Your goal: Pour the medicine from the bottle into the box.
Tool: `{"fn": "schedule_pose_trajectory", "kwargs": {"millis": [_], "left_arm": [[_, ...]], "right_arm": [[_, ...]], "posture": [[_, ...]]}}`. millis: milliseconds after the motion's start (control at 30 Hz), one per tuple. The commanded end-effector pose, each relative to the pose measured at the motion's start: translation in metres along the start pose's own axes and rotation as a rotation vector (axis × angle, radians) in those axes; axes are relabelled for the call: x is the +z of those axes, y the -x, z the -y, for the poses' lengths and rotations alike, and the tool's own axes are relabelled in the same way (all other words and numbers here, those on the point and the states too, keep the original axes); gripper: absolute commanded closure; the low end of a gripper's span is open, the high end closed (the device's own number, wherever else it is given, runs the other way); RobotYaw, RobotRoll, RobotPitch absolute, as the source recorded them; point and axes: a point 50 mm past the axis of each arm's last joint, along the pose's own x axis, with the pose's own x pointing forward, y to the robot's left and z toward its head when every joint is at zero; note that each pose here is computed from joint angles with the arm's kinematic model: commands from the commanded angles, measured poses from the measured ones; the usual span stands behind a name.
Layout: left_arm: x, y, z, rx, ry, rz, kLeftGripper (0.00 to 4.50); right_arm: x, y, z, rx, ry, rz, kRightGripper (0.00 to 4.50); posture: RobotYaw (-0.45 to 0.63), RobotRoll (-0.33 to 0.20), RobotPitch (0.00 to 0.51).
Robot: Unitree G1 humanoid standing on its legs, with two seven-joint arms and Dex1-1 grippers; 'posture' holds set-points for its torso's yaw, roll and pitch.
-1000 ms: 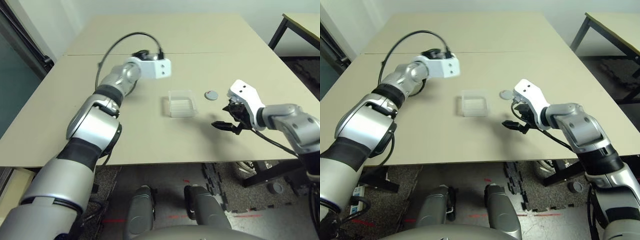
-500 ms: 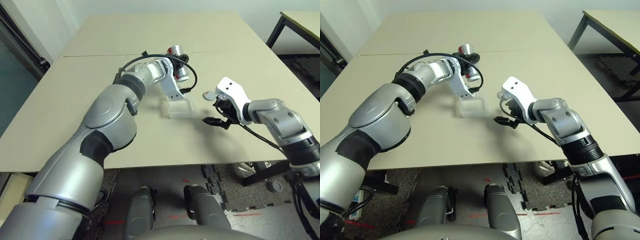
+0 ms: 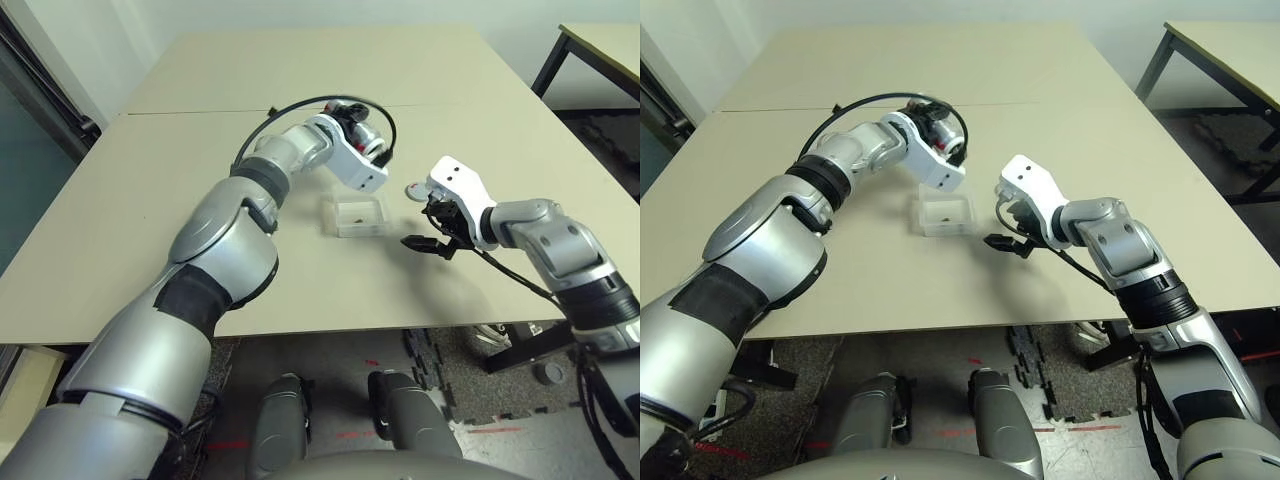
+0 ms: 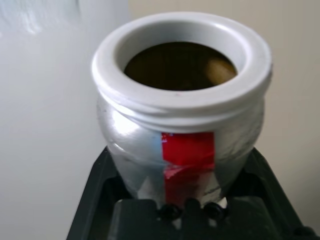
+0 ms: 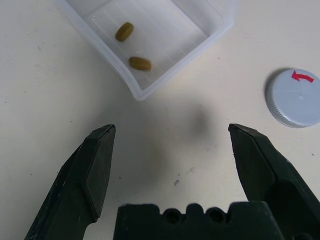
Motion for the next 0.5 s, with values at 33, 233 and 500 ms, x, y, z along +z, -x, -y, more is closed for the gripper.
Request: {"fn": "schedule_pose_trajectory", "kwargs": {"millis": [33, 233, 500], "left_arm": [[-0.028, 0.008, -0.004, 0.068, 0.517, -0.057, 1.96], [-0.059, 0.018, 0.005, 0.196, 0.904, -0.114, 1.96], [-0.084, 0.027, 0.035, 0.315, 1.194, -0.198, 1.96]], "right_arm": [[0.003, 0.001, 0.004, -0.007, 0.007, 0.011, 0.0], [0.005, 0.0, 0.005, -0.004, 0.006, 0.019, 0.0], [0.004, -0.006, 0.002, 0.013, -0.009, 0.024, 0.0]], "posture": [[-0.05, 0.0, 0.079], [-0.02, 0.0, 0.083], [0.0, 0.0, 0.093]]}}
